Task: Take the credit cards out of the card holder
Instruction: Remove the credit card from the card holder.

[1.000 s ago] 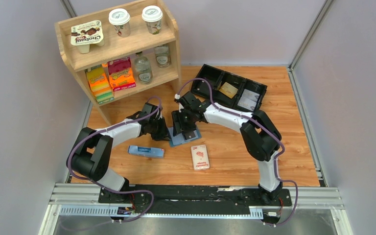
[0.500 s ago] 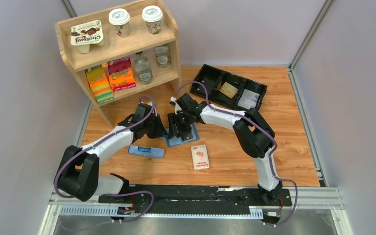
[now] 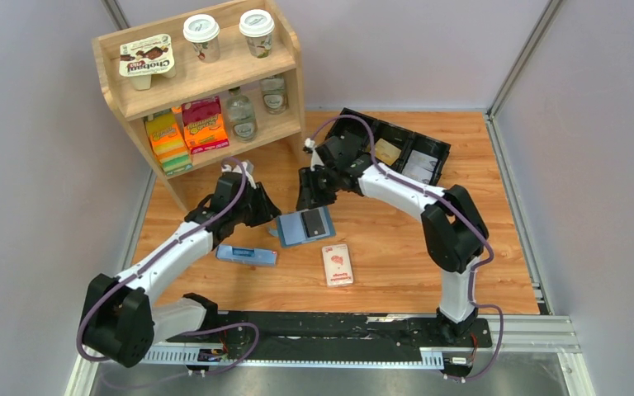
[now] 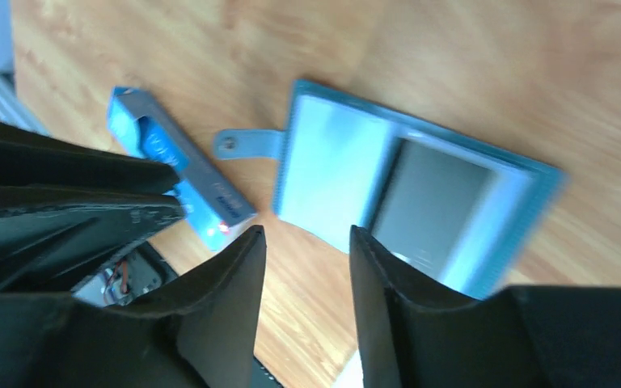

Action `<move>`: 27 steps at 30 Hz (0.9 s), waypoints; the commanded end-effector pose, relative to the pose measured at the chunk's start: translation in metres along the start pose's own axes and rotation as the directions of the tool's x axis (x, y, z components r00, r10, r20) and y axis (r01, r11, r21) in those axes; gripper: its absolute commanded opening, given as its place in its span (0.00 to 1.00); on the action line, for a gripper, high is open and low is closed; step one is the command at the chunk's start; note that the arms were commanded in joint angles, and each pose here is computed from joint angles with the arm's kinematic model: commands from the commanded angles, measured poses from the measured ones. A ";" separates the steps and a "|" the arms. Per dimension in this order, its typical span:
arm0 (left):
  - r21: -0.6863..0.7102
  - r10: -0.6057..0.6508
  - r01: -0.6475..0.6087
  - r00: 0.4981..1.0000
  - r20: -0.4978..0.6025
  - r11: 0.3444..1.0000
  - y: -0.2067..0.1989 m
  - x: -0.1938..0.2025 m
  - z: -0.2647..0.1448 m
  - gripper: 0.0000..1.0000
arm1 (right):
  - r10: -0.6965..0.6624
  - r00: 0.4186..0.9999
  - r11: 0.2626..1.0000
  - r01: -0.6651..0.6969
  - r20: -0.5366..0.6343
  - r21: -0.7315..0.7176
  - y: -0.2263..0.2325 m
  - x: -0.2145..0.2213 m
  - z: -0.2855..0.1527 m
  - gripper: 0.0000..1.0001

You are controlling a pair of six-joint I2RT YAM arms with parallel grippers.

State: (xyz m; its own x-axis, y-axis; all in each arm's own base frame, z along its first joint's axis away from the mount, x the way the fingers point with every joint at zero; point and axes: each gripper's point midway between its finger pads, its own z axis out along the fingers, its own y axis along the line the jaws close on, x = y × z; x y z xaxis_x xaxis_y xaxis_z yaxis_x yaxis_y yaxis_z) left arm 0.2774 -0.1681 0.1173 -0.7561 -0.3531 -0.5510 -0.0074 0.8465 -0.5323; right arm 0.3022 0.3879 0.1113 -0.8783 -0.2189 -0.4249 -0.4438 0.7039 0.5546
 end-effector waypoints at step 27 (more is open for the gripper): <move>0.133 -0.173 0.219 0.941 -0.290 0.967 -0.023 0.049 0.094 0.44 | 0.145 0.989 0.982 -0.142 -0.017 0.123 -0.112 0.055 0.031 0.09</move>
State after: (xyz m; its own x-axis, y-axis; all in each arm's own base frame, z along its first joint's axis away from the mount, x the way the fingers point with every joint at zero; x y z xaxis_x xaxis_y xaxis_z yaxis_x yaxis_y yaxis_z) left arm 0.3039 -0.2358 0.0442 -0.8989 -0.3535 -0.2589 -0.0844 0.7195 -0.6893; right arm 0.3193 0.3268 0.0281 -0.9213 -0.1187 -0.3703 -0.3148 0.7869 0.5307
